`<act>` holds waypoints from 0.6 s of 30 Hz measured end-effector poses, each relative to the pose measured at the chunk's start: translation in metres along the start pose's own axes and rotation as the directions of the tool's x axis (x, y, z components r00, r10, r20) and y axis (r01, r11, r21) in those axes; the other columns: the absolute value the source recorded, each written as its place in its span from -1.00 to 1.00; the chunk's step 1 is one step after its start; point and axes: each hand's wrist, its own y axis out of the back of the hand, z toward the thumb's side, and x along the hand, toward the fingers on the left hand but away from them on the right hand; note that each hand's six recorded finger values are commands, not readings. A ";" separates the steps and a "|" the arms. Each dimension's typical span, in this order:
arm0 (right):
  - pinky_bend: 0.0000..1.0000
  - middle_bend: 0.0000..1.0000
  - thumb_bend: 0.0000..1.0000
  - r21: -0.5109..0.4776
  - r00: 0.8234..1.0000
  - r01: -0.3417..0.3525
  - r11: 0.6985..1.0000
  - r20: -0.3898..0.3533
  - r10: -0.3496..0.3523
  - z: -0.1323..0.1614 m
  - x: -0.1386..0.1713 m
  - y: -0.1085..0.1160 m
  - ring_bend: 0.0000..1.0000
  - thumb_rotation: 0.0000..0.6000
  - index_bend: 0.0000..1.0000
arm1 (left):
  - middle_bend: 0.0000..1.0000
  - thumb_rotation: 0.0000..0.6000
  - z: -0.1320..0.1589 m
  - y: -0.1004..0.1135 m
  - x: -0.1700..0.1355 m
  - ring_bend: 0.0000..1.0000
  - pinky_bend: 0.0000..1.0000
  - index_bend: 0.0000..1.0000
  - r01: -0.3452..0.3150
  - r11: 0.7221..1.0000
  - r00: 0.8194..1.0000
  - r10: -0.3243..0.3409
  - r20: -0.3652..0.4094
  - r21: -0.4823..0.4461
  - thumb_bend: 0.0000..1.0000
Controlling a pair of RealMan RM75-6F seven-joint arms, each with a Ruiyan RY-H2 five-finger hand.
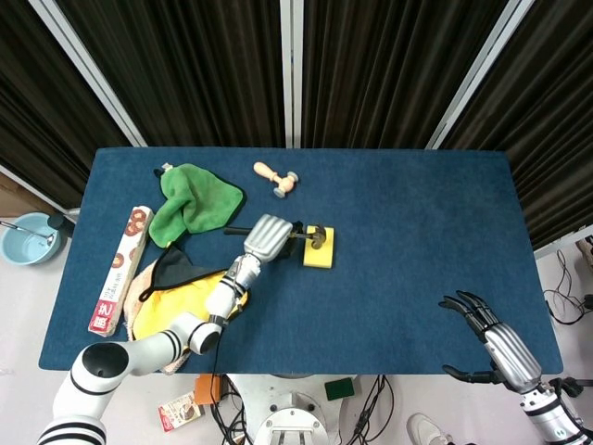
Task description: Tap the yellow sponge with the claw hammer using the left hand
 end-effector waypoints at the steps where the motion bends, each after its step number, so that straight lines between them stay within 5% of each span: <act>1: -1.00 -0.69 -0.74 0.001 1.000 0.004 1.000 -0.003 -0.004 0.001 0.000 0.001 -1.00 1.00 -0.86 | 0.75 1.00 0.002 0.003 -0.001 0.78 0.84 0.77 -0.007 1.000 1.000 0.007 0.005 -0.016 1.00; 9: -1.00 -0.69 -0.74 0.003 1.000 0.009 1.000 -0.001 -0.009 0.001 0.001 0.002 -1.00 1.00 -0.86 | 0.75 1.00 0.004 0.036 -0.009 0.78 0.84 0.77 -0.066 0.987 0.996 0.073 0.041 -0.146 1.00; 18: -1.00 -0.69 -0.74 -0.001 1.000 0.005 1.000 0.014 -0.005 -0.001 -0.001 0.001 -1.00 1.00 -0.86 | 0.75 1.00 -0.008 0.004 -0.007 0.78 0.84 0.77 -0.029 0.998 1.000 0.029 0.004 -0.064 1.00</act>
